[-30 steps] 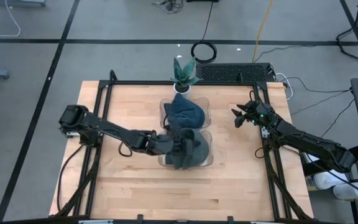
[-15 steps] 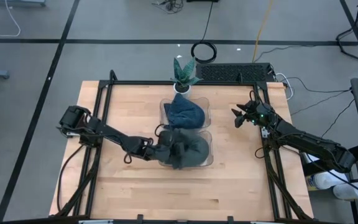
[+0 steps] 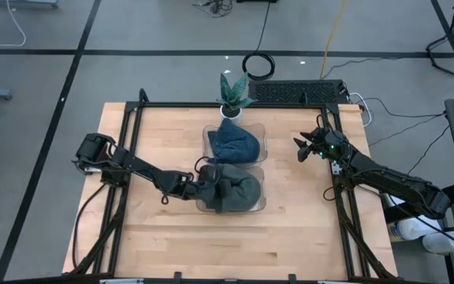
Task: Pick & Place hat
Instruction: Put the black cap into the bottom transparent bin, then return to Home Position
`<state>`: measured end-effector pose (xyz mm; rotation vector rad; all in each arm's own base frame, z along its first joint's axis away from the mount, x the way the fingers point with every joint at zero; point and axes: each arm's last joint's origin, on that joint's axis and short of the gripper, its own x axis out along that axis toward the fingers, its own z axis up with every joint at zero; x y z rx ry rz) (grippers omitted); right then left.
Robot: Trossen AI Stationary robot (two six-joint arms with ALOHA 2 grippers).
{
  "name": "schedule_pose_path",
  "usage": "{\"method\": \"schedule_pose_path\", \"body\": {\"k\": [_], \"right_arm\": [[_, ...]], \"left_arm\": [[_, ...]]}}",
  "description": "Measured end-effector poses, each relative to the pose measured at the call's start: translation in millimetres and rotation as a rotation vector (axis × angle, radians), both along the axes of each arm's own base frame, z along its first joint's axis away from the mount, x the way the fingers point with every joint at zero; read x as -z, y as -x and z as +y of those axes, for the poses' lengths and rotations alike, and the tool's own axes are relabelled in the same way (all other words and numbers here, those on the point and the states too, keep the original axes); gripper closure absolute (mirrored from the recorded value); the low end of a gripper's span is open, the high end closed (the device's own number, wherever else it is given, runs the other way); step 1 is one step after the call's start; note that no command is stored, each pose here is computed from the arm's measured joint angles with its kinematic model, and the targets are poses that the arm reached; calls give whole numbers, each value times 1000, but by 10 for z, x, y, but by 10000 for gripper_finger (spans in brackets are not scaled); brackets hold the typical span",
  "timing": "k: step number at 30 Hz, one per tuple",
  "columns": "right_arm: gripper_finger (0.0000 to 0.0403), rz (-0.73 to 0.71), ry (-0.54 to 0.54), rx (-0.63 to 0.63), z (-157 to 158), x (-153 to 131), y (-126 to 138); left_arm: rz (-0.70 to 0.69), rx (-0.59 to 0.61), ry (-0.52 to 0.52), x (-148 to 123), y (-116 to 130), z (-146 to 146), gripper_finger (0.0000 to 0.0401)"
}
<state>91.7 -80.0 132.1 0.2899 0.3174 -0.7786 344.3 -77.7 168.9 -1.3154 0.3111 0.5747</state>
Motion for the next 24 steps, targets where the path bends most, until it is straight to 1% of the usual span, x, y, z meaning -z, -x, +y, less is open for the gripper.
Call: {"method": "schedule_pose_path", "body": {"k": [5,8,12,14,18,21,24], "right_arm": [[216,0,0,0,0,0,0],[216,0,0,0,0,0,0],[216,0,0,0,0,0,0],[216,0,0,0,0,0,0],[216,0,0,0,0,0,0],[216,0,0,0,0,0,0],[216,0,0,0,0,0,0]], "left_arm": [[1,62,9,-6,-16,10,248],[-18,82,4,-80,-6,14,190],[0,81,-1,-208,39,55,131],[10,74,-1,-313,55,78,111],[97,70,-20,-461,105,132,89],[123,78,-31,-598,106,155,86],[156,102,-27,-683,116,154,94]]}}
